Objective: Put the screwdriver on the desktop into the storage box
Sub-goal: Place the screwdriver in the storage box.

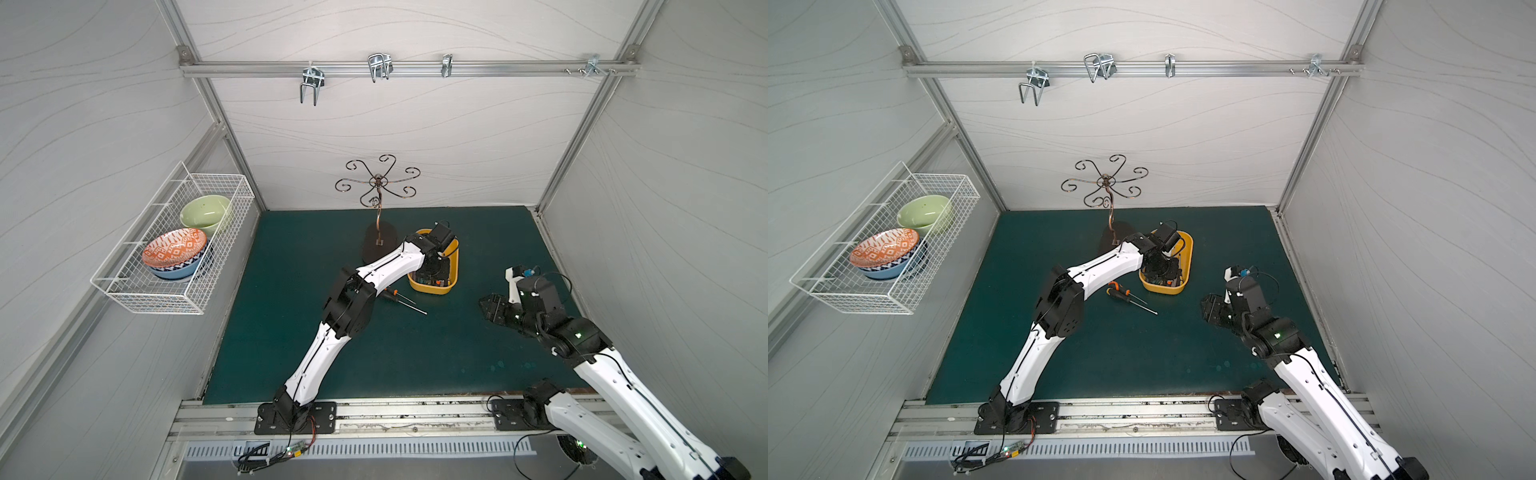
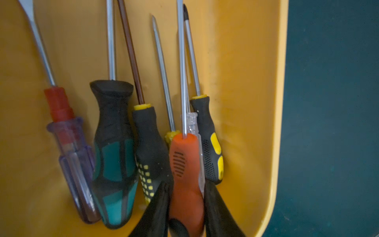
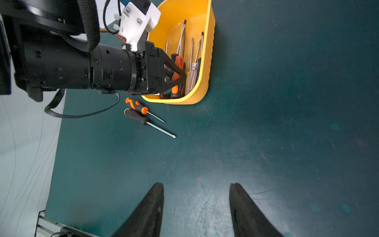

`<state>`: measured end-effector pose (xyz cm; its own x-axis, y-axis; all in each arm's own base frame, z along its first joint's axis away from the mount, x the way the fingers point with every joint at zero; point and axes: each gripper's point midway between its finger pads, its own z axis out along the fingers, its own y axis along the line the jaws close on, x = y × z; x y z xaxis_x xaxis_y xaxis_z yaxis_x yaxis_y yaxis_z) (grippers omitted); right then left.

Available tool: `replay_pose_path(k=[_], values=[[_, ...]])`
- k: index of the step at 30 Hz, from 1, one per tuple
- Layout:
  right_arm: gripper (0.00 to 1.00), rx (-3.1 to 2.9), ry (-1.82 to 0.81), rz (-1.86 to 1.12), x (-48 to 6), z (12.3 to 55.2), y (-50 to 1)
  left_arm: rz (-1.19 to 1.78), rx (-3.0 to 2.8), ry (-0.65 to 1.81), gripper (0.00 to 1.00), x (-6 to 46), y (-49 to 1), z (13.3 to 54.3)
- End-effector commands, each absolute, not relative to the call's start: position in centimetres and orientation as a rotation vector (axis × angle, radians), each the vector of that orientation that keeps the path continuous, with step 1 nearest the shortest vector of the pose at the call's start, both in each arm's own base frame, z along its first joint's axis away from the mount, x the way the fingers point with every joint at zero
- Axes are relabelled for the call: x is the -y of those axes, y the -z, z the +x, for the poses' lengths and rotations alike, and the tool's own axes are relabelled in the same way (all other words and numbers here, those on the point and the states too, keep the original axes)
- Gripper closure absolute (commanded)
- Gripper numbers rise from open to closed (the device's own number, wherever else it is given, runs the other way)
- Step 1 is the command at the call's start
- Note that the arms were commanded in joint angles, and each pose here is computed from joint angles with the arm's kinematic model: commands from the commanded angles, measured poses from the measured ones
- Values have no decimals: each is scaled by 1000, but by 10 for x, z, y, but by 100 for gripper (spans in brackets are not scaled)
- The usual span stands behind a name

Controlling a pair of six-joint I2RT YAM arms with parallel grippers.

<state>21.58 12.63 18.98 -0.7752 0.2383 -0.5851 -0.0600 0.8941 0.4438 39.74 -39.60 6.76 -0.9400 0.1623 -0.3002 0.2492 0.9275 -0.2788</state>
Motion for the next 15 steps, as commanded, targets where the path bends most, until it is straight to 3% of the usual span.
replay_pose_path(k=[1, 5, 10, 15], values=[[45, -2370, -600, 119, -127, 217, -201, 365, -2755, 458, 57, 403, -82, 407], [45, -2366, -598, 123, -126, 217, -203, 412, -2714, 467, 49, 402, -102, 407], [45, -2360, -599, 122, -125, 217, -206, 466, -2494, 458, 49, 385, -170, 405], [45, -2359, -607, 122, -126, 216, -204, 707, -2274, 454, 52, 352, -208, 370]])
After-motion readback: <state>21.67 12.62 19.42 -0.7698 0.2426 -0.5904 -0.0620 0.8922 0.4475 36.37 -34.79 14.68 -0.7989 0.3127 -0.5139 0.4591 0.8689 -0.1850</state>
